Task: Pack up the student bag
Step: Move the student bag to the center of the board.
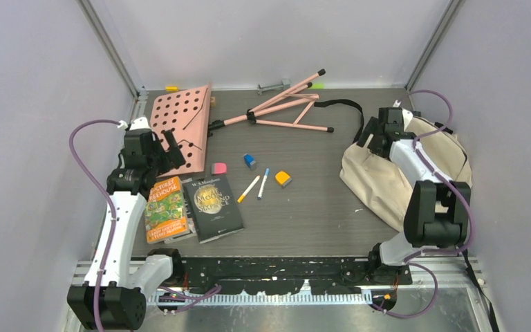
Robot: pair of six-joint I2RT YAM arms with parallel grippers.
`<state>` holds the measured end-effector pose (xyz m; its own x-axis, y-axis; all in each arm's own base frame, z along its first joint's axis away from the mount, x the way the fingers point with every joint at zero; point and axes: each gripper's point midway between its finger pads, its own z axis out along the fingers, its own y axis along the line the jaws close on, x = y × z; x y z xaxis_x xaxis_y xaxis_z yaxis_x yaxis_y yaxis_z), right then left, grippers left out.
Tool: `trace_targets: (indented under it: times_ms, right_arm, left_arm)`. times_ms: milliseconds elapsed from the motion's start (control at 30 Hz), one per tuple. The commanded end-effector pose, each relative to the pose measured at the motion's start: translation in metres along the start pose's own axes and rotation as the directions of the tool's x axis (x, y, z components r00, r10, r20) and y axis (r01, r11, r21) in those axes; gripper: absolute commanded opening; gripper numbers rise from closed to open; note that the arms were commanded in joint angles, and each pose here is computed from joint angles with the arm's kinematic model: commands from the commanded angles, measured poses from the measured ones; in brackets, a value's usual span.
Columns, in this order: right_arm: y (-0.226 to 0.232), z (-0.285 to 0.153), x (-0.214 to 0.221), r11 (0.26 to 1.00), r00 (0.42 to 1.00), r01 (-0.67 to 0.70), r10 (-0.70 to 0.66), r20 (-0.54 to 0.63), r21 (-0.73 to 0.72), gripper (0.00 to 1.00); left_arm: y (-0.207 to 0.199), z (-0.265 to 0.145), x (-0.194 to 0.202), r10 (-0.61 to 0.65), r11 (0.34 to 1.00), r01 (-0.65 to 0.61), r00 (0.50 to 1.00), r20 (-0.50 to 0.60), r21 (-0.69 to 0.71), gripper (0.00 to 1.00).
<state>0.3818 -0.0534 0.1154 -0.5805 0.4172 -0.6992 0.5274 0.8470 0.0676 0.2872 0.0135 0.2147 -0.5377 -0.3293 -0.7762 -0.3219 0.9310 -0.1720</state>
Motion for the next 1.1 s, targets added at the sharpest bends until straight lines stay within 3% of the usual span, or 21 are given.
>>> trace_targets:
  times_ms: [0,100,267,467,567,600,633,667,733,800,1067]
  right_arm:
    - [0.048,-0.006,0.011,0.970,0.988,0.007,-0.045,-0.149,-0.242,0.97]
    - [0.075,-0.014,0.026,0.917,0.971,0.025,-0.117,-0.210,-0.398,0.97]
    - [0.078,-0.016,0.045,0.906,0.943,0.096,-0.215,-0.253,-0.412,0.96]
    - [0.085,-0.013,0.066,0.895,0.900,0.245,-0.353,-0.256,-0.373,0.88]
    - [0.092,-0.013,0.074,0.880,0.875,0.325,-0.418,-0.242,-0.346,0.69]
    - [0.094,-0.014,0.075,0.874,0.870,0.340,-0.432,-0.237,-0.347,0.54]
    - [0.100,-0.017,0.078,0.865,0.864,0.355,-0.449,-0.228,-0.355,0.46]
    - [0.103,-0.019,0.078,0.860,0.863,0.360,-0.454,-0.220,-0.363,0.29]
    - [0.117,-0.030,0.083,0.835,0.855,0.379,-0.481,-0.195,-0.399,0.09]
    - [0.129,-0.042,0.089,0.807,0.844,0.396,-0.507,-0.172,-0.438,0.02]
    - [0.179,-0.108,0.138,0.634,0.766,0.453,-0.636,-0.089,-0.627,0.01]
  left_arm:
    - [-0.014,-0.001,-0.002,-0.036,0.997,0.034,0.999,0.022,0.075,1.00]
    - [-0.019,0.002,0.003,-0.045,0.994,0.044,0.999,0.003,0.102,1.00]
    - [-0.024,0.007,0.008,-0.069,0.990,0.070,0.998,-0.012,0.122,1.00]
    - [-0.029,0.013,0.006,-0.079,0.987,0.081,0.997,-0.018,0.139,1.00]
    - [-0.033,0.014,0.004,-0.081,0.985,0.083,0.996,-0.023,0.151,1.00]
    - [-0.033,0.015,0.003,-0.080,0.985,0.083,0.997,-0.023,0.152,1.00]
    - [-0.033,0.015,0.002,-0.080,0.985,0.082,0.997,-0.021,0.152,1.00]
    - [-0.034,0.015,0.002,-0.078,0.985,0.080,0.997,-0.021,0.152,1.00]
    - [-0.033,0.015,0.001,-0.074,0.986,0.076,0.997,-0.019,0.151,1.00]
    - [-0.034,0.015,0.000,-0.070,0.986,0.072,0.997,-0.017,0.154,1.00]
    - [-0.039,0.015,0.010,-0.048,0.980,0.057,0.997,-0.052,0.191,1.00]
